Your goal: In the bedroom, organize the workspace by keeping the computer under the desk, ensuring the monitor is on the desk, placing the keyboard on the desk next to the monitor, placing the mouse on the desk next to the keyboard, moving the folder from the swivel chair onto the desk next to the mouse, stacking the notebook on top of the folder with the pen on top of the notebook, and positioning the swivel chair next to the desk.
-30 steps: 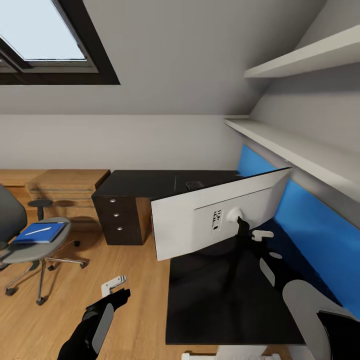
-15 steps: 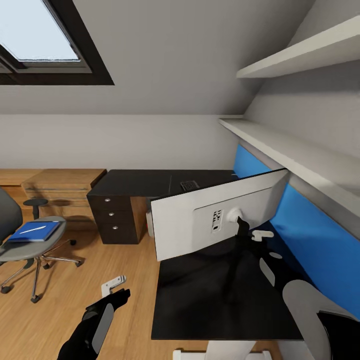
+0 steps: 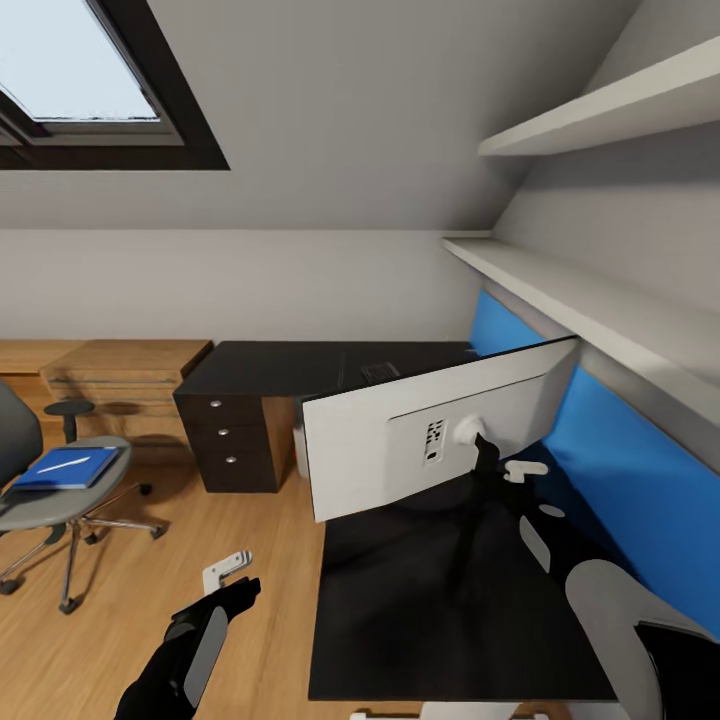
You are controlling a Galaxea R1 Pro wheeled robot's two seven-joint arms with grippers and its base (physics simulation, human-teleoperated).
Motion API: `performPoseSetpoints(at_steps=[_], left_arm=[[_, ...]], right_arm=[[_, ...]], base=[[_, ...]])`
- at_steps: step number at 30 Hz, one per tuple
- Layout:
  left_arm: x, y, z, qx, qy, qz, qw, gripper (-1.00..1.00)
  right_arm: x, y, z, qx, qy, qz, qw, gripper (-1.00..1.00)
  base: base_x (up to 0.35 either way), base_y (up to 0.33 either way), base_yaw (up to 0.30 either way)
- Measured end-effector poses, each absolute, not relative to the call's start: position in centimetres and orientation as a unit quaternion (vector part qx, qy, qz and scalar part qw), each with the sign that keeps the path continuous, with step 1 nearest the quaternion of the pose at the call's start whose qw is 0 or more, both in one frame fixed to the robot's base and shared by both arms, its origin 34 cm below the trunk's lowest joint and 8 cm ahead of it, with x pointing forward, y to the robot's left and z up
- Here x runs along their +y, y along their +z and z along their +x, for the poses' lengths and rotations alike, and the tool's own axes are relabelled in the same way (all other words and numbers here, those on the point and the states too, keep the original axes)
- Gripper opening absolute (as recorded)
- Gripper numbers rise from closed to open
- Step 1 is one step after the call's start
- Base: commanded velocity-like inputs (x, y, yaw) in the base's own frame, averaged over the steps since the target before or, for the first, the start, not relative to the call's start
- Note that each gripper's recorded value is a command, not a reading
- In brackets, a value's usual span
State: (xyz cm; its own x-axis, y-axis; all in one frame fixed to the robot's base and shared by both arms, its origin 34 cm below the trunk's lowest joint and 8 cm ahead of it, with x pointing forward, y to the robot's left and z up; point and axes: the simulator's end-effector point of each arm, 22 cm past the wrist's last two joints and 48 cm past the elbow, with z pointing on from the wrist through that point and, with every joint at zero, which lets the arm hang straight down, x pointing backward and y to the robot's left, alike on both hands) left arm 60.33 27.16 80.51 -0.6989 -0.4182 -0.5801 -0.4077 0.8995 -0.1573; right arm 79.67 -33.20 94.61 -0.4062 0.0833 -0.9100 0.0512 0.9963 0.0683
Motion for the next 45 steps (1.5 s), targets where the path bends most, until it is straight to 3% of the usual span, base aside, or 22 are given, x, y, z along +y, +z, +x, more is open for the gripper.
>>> performPoseSetpoints(at_steps=[13, 21, 45], left_arm=[[27.12, 80.40, 60.24, 0.922, -0.008, -0.224, 0.315, 1.00], [27.14, 80.36, 60.26, 0.922, -0.008, -0.224, 0.316, 1.00], [27.08, 80.22, 60.20, 0.923, -0.009, -0.224, 0.313, 1.00]], right_arm=[[-33.16, 94.61, 79.67, 0.838, 0.015, 0.040, 0.543, -1.00], [-33.09, 94.59, 79.72, 0.838, 0.016, 0.039, 0.544, -1.00], [-33.06, 94.56, 79.75, 0.838, 0.016, 0.039, 0.543, -1.00]], base=[[0.217, 0.136, 0.000], [0.209, -0.075, 0.000], [0.007, -0.050, 0.000]])
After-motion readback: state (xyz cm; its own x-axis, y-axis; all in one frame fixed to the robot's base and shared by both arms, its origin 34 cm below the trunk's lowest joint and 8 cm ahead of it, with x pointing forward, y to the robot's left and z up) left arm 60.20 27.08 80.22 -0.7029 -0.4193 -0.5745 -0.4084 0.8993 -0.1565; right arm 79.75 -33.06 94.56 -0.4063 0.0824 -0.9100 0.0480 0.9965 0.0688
